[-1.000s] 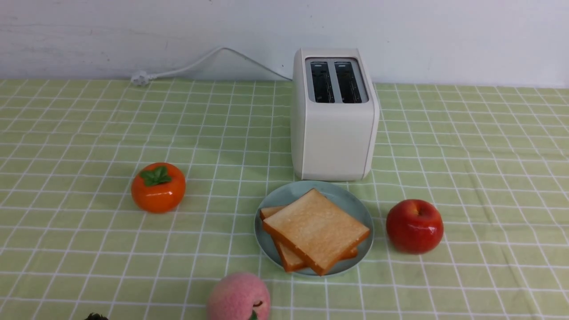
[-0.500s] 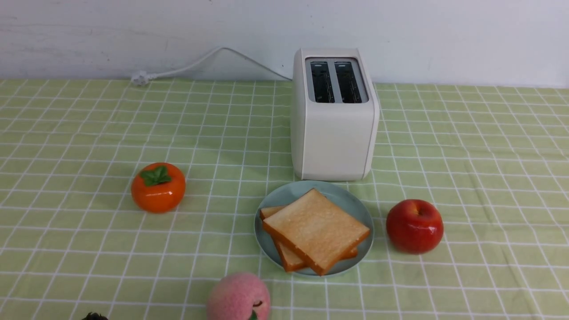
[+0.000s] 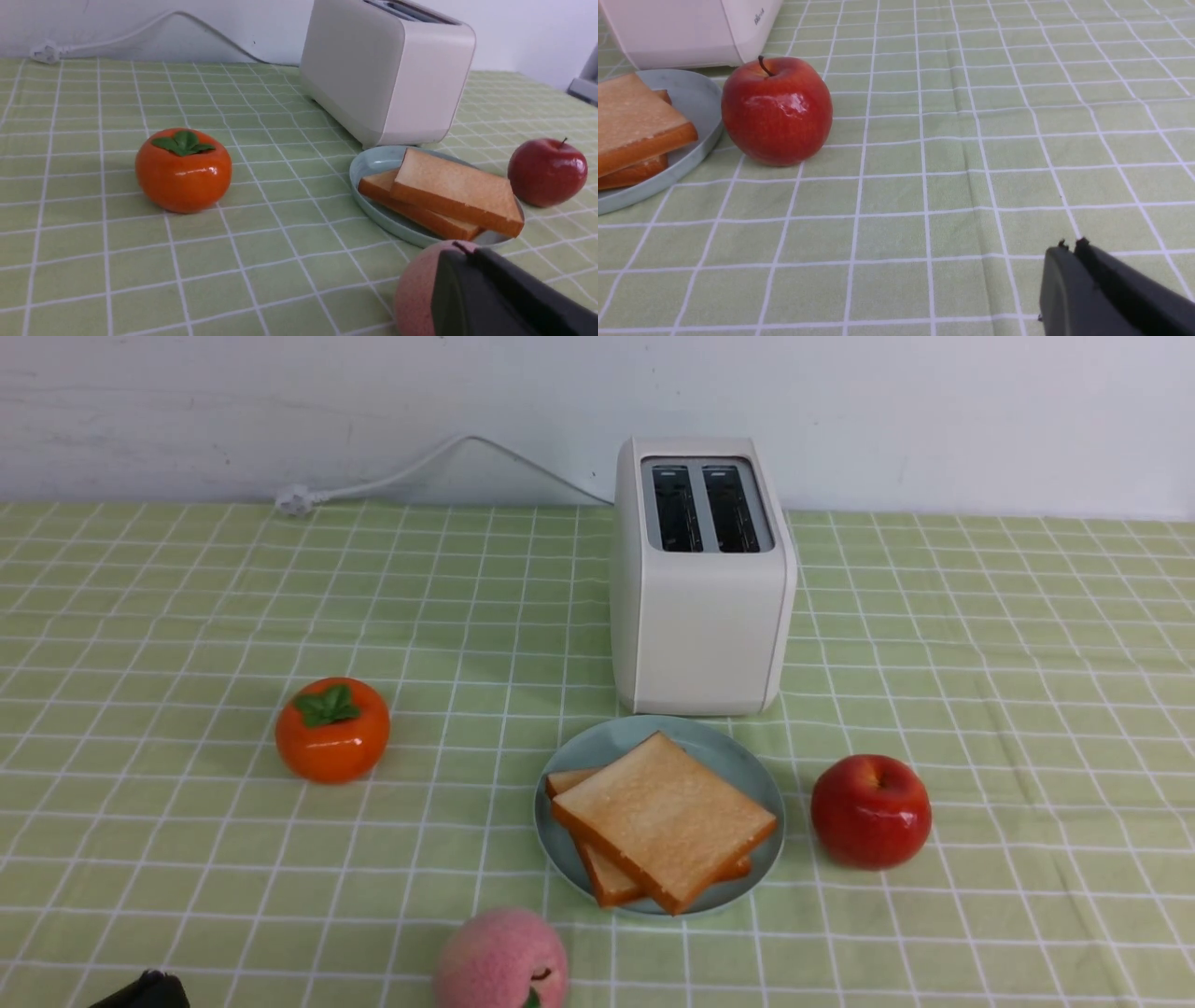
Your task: Take toasted bread from bread machine on green coffee tablecloth place on plate.
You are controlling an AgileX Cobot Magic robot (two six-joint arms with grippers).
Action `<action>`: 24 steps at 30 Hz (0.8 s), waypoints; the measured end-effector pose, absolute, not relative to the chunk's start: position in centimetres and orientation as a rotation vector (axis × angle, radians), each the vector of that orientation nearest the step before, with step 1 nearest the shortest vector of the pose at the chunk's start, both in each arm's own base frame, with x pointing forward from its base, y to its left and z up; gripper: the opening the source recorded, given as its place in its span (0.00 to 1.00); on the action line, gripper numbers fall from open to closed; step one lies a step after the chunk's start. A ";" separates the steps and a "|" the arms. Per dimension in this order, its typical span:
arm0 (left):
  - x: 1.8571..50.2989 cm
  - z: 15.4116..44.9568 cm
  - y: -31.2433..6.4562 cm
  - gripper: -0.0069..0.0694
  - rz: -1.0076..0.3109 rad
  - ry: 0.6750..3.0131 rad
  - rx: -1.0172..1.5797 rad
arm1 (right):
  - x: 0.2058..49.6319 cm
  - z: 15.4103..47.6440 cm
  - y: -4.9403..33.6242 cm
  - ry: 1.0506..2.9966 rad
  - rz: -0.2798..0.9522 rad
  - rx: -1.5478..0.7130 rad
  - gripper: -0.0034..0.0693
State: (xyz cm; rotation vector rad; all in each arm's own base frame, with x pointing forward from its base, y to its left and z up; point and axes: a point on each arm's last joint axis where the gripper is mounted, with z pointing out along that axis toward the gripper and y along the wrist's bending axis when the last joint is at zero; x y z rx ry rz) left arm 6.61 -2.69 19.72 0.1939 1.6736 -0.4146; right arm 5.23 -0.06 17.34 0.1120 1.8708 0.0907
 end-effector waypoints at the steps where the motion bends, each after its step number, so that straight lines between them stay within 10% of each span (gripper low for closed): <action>1: 6.6 19.7 -2.7 0.07 -0.402 1.672 0.213 | 5.2 17.3 -0.1 1.871 0.091 0.112 0.07; 24: 6.5 19.5 -1.2 0.07 -0.279 1.651 -0.017 | 5.2 17.3 -0.1 1.871 0.092 0.112 0.11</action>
